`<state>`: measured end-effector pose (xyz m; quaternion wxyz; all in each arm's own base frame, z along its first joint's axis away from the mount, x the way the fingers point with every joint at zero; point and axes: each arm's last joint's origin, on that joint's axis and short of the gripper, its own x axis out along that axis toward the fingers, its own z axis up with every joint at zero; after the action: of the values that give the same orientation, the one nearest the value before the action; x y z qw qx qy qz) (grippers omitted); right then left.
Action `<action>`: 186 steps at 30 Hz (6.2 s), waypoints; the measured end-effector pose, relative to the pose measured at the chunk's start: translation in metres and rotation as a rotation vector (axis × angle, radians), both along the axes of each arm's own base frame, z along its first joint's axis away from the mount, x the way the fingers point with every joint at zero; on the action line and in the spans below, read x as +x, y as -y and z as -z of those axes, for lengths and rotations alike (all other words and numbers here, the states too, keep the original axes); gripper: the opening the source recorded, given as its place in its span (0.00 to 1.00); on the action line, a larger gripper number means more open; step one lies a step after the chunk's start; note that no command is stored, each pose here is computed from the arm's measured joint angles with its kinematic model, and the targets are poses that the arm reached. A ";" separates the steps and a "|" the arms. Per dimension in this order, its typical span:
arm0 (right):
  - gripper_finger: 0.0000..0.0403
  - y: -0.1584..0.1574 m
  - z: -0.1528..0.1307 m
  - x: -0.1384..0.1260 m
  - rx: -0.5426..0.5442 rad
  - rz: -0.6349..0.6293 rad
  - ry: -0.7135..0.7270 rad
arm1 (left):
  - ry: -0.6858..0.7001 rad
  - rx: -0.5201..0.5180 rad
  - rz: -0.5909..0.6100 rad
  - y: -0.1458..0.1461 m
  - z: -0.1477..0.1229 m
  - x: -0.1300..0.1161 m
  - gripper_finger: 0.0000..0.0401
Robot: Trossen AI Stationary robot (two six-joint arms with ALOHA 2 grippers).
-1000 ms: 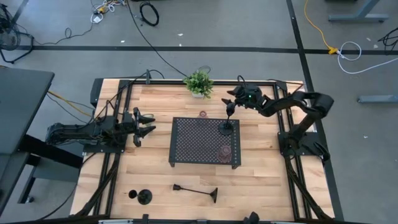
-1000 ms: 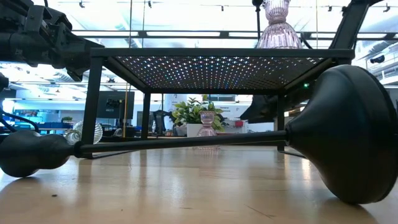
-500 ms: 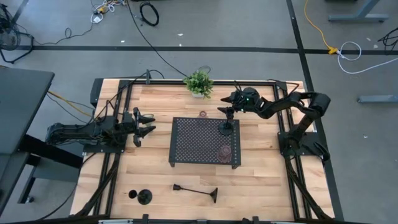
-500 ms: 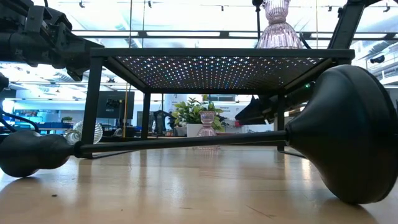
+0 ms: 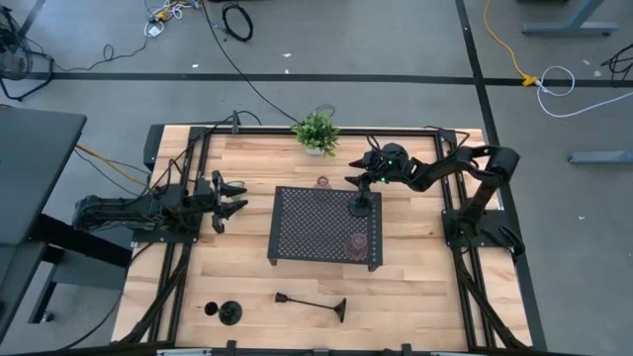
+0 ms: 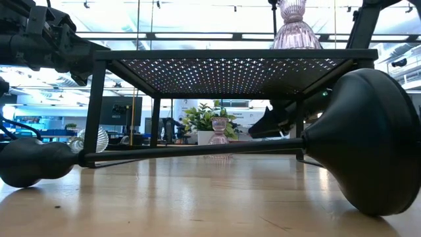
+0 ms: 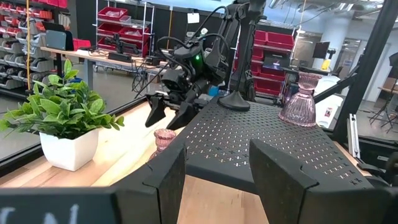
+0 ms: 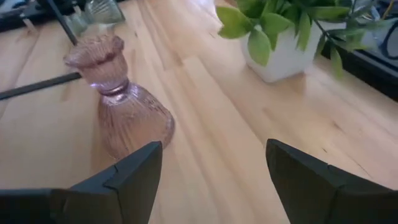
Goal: Pick & Place candle stick holders
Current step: Put the pink glass candle holder on the shelf
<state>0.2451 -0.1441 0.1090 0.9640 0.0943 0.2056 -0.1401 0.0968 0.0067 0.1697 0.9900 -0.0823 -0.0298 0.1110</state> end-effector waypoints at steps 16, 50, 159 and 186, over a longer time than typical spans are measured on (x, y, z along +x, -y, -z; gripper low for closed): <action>0.70 -0.008 0.015 0.009 0.033 -0.033 0.017 | -0.004 0.015 -0.001 0.000 0.000 0.000 0.45; 0.70 -0.038 0.011 0.058 0.006 -0.203 0.087 | -0.004 0.017 -0.001 0.000 0.000 0.000 0.45; 0.27 -0.020 -0.007 0.083 -0.066 -0.033 -0.065 | -0.003 0.018 -0.001 0.000 0.000 0.000 0.45; 0.27 -0.012 0.004 0.076 -0.034 0.008 -0.138 | -0.003 0.017 -0.001 0.000 0.000 0.000 0.45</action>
<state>0.3216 -0.1325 0.1049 0.9484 0.0688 0.2686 -0.1536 0.0968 0.0067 0.1699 0.9906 -0.0738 -0.0292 0.1112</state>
